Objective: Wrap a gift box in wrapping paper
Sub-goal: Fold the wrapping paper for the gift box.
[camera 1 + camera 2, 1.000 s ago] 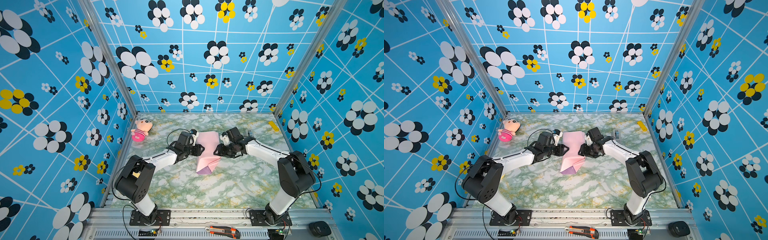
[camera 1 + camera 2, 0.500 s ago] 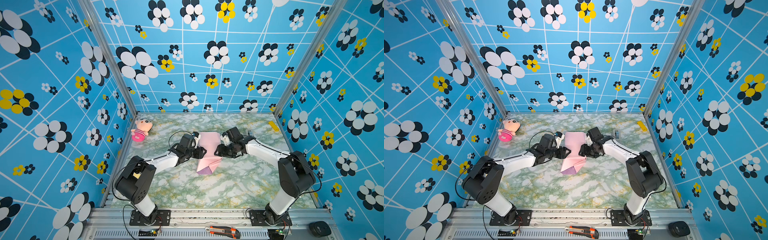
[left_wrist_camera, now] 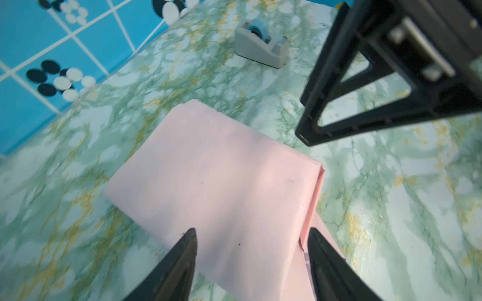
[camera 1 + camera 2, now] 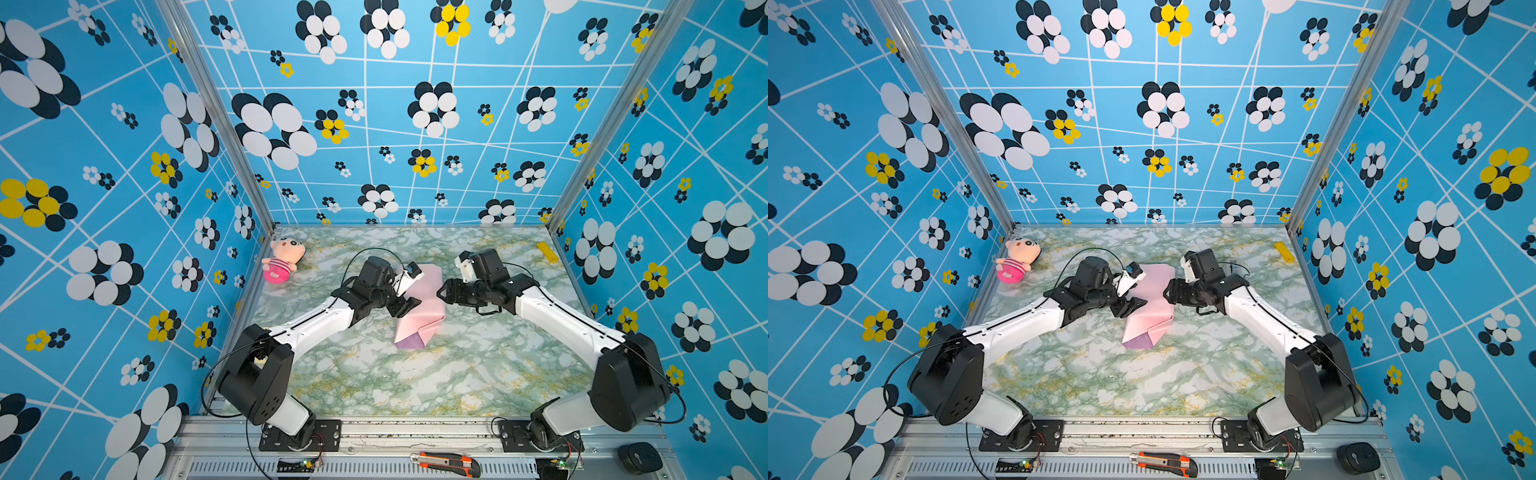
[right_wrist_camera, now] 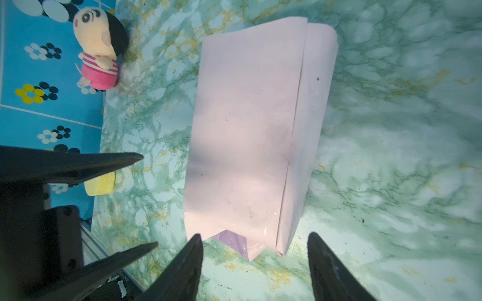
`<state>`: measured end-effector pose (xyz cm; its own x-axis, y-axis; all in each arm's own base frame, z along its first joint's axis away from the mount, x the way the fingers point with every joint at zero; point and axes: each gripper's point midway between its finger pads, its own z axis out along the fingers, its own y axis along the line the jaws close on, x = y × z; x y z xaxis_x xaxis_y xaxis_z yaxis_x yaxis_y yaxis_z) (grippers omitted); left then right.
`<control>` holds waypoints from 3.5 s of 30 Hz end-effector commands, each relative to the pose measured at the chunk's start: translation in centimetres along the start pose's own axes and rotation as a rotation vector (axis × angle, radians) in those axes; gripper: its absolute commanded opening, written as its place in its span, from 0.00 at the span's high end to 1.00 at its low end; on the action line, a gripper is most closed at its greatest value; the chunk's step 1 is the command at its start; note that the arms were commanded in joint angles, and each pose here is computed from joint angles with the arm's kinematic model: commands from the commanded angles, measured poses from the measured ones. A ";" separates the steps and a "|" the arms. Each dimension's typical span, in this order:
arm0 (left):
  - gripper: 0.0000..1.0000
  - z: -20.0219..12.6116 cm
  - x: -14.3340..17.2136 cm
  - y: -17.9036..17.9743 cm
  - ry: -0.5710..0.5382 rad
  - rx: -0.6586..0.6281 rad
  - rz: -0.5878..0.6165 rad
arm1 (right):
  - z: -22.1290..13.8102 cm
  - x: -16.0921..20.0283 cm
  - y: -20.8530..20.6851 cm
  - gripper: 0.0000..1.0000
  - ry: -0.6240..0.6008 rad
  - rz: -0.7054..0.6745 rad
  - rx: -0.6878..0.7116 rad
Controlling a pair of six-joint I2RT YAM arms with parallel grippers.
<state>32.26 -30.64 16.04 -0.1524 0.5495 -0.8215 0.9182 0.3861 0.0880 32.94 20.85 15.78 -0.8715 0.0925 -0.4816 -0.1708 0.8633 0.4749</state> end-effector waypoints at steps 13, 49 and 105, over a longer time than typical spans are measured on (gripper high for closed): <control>0.35 5.4 4.5 -2.7 0.188 0.135 0.381 | 2.2 7.6 -2.3 0.63 -0.088 0.400 -0.195; 0.54 6.5 6.1 -3.3 0.214 0.119 0.363 | 9.5 10.2 -0.2 0.90 -0.029 0.658 -0.265; 0.33 5.9 1.8 -2.3 0.158 0.040 0.365 | -0.8 4.4 -6.3 0.40 -0.087 0.434 -0.042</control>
<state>31.82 -34.19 9.16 0.1264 0.7545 -0.6440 0.9449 0.1062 0.3098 30.34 15.59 11.75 -0.7901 0.5304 -0.3072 0.1916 0.6898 0.6982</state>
